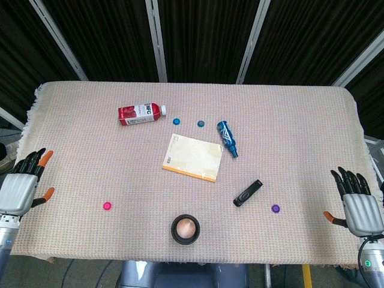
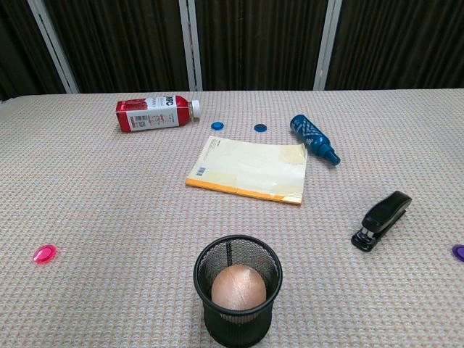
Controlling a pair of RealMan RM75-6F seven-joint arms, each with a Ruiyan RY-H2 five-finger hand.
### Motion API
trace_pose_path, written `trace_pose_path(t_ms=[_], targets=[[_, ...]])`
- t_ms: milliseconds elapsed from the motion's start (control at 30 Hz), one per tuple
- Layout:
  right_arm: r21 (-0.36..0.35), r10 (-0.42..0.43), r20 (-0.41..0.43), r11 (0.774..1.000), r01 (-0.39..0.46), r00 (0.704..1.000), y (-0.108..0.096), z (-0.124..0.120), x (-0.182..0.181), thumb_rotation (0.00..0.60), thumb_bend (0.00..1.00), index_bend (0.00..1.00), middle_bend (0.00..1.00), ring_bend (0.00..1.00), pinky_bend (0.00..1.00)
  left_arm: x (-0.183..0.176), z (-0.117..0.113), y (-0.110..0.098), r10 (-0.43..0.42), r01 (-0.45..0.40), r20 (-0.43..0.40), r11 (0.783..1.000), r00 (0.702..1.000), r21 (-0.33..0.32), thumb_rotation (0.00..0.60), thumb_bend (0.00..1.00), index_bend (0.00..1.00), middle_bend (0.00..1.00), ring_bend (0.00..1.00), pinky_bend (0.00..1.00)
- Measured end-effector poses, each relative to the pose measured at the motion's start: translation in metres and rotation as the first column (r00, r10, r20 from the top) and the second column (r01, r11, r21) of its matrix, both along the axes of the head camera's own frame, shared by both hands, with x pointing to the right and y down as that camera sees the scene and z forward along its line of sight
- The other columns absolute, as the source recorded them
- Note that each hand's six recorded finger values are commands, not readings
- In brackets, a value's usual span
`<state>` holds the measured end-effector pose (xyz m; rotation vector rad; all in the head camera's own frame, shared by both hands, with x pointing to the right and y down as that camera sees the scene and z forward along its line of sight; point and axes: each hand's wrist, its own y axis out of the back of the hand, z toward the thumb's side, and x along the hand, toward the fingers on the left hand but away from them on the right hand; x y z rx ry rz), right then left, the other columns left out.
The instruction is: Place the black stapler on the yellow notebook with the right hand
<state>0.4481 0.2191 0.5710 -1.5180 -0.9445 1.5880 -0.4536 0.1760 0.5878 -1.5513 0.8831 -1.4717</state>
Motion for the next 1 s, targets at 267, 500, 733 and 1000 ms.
trace_pose_path(t_ms=[267, 500, 733, 1000], targets=[[-0.006, -0.008, -0.003, 1.000, 0.008, 1.000, 0.001, 0.001, -0.002, 0.600, 0.10, 0.00, 0.00, 0.00, 0.00, 0.000, 0.000, 0.001, 0.002, -0.002, -0.001, 1.000, 1.000, -0.002, 0.600, 0.30, 0.04, 0.00, 0.03, 0.16], [-0.028, -0.069, 0.028, 0.997, 0.070, 0.997, 0.003, 0.010, -0.018, 0.600, 0.10, 0.00, 0.00, 0.00, 0.00, 0.001, -0.001, 0.000, 0.004, -0.004, -0.008, 1.000, 1.000, 0.004, 0.600, 0.30, 0.04, 0.00, 0.04, 0.16], [-0.127, -0.203, 0.066, 0.970, 0.210, 0.977, 0.012, 0.052, -0.063, 0.600, 0.11, 0.11, 0.09, 0.00, 0.03, -0.001, 0.001, -0.004, -0.010, 0.010, -0.007, 1.000, 1.000, -0.002, 0.600, 0.30, 0.04, 0.00, 0.04, 0.16], [-0.155, -0.348, 0.150, 0.916, 0.370, 0.925, 0.006, 0.079, -0.125, 0.600, 0.15, 0.20, 0.16, 0.04, 0.14, -0.006, 0.003, -0.009, -0.023, 0.023, -0.015, 1.000, 1.000, -0.011, 0.600, 0.30, 0.05, 0.00, 0.04, 0.16]])
